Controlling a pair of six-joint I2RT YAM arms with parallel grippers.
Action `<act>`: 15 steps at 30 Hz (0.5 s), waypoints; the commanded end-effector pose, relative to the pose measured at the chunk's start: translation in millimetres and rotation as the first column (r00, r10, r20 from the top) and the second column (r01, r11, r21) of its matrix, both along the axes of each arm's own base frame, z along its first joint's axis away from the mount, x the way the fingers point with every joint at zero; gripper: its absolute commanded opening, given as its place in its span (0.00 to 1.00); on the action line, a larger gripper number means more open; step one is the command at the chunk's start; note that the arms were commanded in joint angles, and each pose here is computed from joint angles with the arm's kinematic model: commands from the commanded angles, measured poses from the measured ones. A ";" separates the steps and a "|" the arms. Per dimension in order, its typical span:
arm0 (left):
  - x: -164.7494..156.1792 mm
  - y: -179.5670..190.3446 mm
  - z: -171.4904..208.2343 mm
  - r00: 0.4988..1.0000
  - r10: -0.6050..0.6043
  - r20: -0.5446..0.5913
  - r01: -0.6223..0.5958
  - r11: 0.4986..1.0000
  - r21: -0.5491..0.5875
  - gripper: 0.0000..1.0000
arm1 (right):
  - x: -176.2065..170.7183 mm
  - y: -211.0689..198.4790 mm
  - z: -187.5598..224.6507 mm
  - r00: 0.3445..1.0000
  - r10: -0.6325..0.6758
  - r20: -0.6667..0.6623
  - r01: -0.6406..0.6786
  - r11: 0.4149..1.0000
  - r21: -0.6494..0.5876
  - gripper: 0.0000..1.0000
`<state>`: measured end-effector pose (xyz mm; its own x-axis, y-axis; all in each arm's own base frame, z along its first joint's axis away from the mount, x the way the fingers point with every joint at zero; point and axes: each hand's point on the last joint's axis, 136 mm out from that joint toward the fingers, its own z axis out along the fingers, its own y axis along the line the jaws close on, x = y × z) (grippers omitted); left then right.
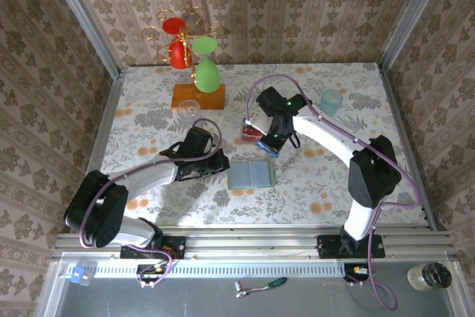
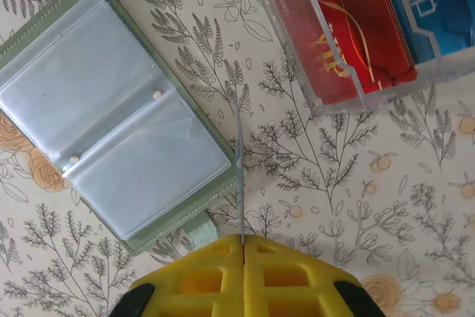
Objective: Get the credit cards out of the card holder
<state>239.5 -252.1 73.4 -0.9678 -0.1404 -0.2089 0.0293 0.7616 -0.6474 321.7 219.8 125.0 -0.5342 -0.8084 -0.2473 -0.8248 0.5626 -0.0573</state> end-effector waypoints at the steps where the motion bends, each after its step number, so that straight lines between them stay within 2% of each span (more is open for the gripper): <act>1: -1.6 8.1 -1.6 1.000 0.002 0.008 -0.002 1.000 0.020 0.00 | -0.2 -5.7 3.0 0.995 0.101 -0.019 -0.102 0.992 -0.076 0.00; 15: -1.8 16.4 -5.5 1.000 0.013 -0.002 -0.013 1.000 0.022 0.00 | 52.2 3.9 20.4 0.985 0.173 0.017 -0.171 0.982 -0.083 0.00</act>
<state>242.6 -242.6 68.2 -0.9657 -0.1604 -0.2041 0.0070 0.7699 -0.6382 368.2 232.1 146.5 -0.4023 -0.8854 -0.2330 -0.8920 0.4364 -0.1179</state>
